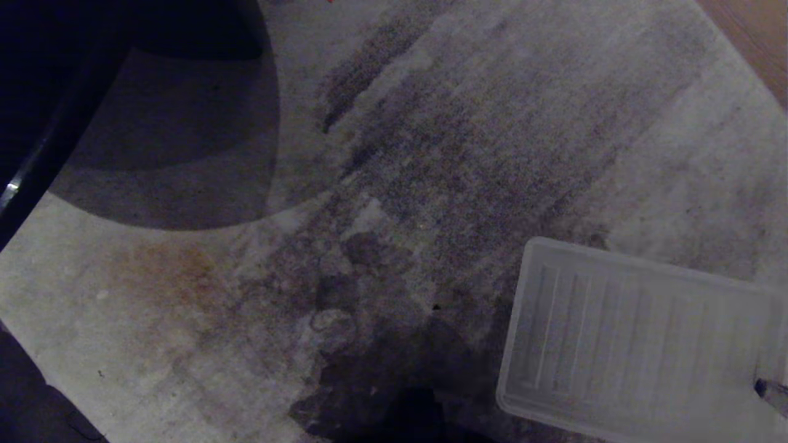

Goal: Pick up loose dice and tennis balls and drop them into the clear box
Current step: Close the lid

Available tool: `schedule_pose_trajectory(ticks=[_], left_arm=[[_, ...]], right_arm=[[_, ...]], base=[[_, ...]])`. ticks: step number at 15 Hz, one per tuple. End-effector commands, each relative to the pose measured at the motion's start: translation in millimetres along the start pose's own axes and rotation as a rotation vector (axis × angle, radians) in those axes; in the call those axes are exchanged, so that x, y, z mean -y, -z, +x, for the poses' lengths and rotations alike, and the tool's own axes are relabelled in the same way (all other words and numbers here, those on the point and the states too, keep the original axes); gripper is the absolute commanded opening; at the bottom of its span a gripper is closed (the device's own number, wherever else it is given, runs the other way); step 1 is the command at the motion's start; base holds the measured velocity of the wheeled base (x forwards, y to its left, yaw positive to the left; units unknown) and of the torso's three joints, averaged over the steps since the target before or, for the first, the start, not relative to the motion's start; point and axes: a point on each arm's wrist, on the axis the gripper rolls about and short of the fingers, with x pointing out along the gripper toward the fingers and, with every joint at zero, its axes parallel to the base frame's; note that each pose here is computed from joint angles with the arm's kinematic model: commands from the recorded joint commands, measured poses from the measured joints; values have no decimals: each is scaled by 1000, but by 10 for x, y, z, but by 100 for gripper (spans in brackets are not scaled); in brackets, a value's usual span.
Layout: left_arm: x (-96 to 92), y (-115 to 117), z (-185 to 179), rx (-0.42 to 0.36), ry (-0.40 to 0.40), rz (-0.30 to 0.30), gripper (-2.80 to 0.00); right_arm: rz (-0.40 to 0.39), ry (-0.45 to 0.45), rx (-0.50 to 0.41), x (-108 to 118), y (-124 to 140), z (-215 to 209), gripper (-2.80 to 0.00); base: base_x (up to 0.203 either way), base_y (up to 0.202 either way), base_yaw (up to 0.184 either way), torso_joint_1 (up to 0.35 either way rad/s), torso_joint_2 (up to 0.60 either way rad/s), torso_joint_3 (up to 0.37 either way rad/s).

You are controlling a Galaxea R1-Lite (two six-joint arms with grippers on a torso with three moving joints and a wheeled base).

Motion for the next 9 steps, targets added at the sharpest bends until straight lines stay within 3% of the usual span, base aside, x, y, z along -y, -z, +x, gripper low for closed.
schedule_pose_trajectory(ticks=[1,4,9], left_arm=[[0,5,2,-4,-1,0,-280],[0,5,2,-4,-1,0,-280],[0,3,2,-2,-1,0,-280]], right_arm=[[-41,12,40,92,300,-330,-280],[-115,29,44,151,587,-398,-280],[-135,-3,163,163,753,-491,-280]], base=[[0,0,0,0,0,0],[0,0,0,0,0,0],[0,0,0,0,0,0]])
